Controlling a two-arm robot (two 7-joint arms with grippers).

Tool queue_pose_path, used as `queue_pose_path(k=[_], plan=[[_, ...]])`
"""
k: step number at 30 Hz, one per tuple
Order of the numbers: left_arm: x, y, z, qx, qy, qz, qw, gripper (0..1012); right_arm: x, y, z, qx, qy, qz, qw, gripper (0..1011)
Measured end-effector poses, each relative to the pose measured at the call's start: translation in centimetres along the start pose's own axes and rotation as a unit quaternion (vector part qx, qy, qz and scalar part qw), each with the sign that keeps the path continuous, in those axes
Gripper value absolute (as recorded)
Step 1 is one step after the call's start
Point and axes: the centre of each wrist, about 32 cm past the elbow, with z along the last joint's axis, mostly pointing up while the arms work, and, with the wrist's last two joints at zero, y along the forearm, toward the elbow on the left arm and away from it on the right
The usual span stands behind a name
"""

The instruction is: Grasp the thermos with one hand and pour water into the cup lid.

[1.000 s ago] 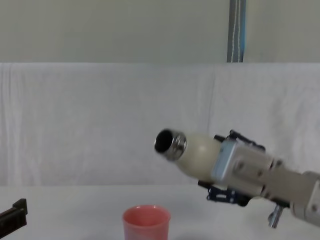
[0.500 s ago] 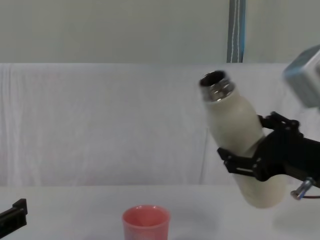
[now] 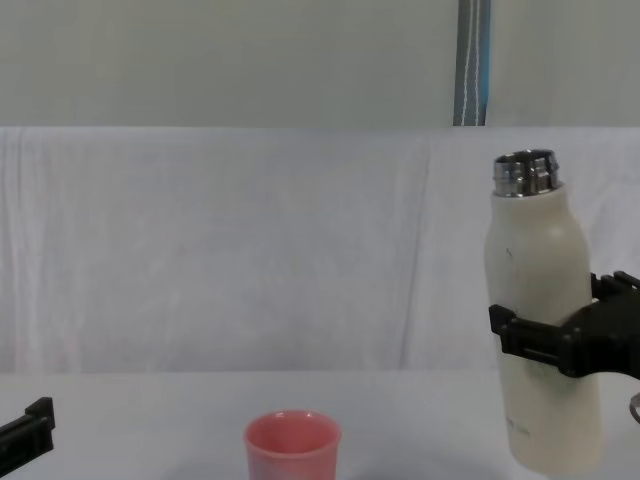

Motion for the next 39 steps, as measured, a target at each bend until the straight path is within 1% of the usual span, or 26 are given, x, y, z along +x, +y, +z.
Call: queue_pose_path(k=[2,3,8,12,13,15,18,25,27,33,39], plan=[[0.0,0.0,0.0,0.0,0.0,0.0,1.0,1001,-0.12,-0.2,-0.1,-0.005,0.012,-0.006,0.9999,950],[0.0,0.0,0.0,0.0,0.0,0.0,1.0,1001,-0.12,-0.2,-0.1,-0.005,0.012,-0.006,0.9999,950],[0.0,0.0,0.0,0.0,0.0,0.0,1.0,1001,-0.43,-0.2,-0.2,-0.011,0.031,-0.018,0.9993,950],[0.0,0.0,0.0,0.0,0.0,0.0,1.0,1001,-0.64,-0.1,-0.2,-0.021,0.048,-0.028,0.9982,950],[0.0,0.0,0.0,0.0,0.0,0.0,1.0,1001,-0.64,-0.1,-0.2,-0.021,0.048,-0.028,0.9982,950],[0.0,0.0,0.0,0.0,0.0,0.0,1.0,1001,-0.75,0.0,-0.2,-0.026,0.062,-0.035,0.9971,950],[0.0,0.0,0.0,0.0,0.0,0.0,1.0,1001,-0.81,0.1,-0.1,-0.029,0.071,-0.039,0.9963,950],[0.0,0.0,0.0,0.0,0.0,0.0,1.0,1001,-1.18,0.6,0.1,-0.025,0.097,-0.043,0.994,950],[0.0,0.0,0.0,0.0,0.0,0.0,1.0,1001,-1.21,0.6,0.1,-0.025,0.1,-0.043,0.9938,950],[0.0,0.0,0.0,0.0,0.0,0.0,1.0,1001,-1.42,0.9,-0.1,-0.021,0.121,-0.039,0.9917,950],[0.0,0.0,0.0,0.0,0.0,0.0,1.0,1001,-1.56,1.1,-0.3,-0.019,0.126,-0.035,0.9912,950]])
